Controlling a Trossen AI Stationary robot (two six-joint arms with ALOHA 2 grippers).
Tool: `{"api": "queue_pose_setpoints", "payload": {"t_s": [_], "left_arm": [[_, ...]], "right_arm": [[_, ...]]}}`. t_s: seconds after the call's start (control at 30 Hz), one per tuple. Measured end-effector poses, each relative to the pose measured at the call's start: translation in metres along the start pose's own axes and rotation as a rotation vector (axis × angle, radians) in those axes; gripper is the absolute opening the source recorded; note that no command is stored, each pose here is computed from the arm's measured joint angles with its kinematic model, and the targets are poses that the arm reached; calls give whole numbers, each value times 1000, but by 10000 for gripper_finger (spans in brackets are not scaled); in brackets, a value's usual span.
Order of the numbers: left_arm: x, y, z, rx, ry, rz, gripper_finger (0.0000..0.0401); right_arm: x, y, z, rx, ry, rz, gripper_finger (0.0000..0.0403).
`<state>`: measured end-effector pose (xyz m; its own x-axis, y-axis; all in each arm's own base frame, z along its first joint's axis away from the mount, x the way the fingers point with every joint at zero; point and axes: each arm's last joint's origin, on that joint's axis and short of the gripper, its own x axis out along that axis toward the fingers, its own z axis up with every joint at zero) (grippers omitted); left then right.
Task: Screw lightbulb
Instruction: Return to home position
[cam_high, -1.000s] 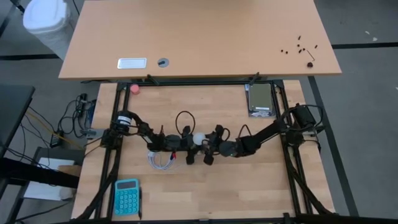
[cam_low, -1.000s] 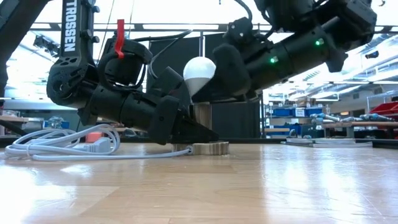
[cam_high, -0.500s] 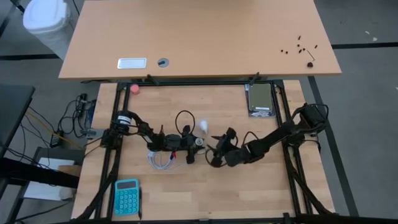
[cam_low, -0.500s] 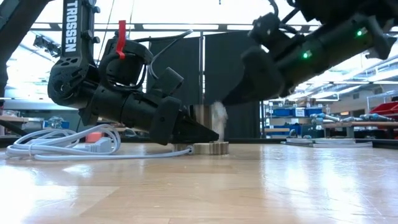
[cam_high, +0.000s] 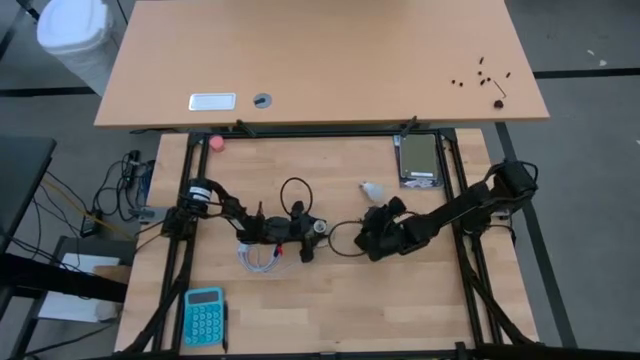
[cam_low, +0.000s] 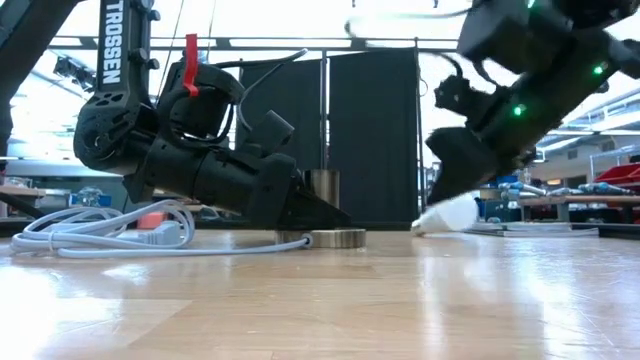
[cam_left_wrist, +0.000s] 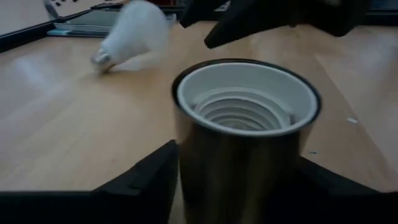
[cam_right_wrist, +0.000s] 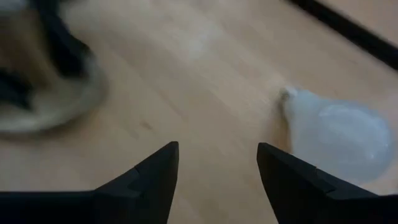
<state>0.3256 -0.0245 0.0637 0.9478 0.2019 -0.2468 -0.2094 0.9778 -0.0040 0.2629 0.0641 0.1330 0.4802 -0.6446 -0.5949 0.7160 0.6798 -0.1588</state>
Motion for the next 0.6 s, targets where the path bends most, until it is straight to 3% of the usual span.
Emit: {"api": "queue_pose_setpoints", "payload": {"t_s": [0.27, 0.6], "left_arm": [[1, 1, 2, -3, -24, 46, 292], [19, 16, 12, 24, -18, 100, 300]], "right_arm": [[9, -24, -18, -16, 140, -98, 229], [8, -25, -25, 14, 174, -70, 229]]}}
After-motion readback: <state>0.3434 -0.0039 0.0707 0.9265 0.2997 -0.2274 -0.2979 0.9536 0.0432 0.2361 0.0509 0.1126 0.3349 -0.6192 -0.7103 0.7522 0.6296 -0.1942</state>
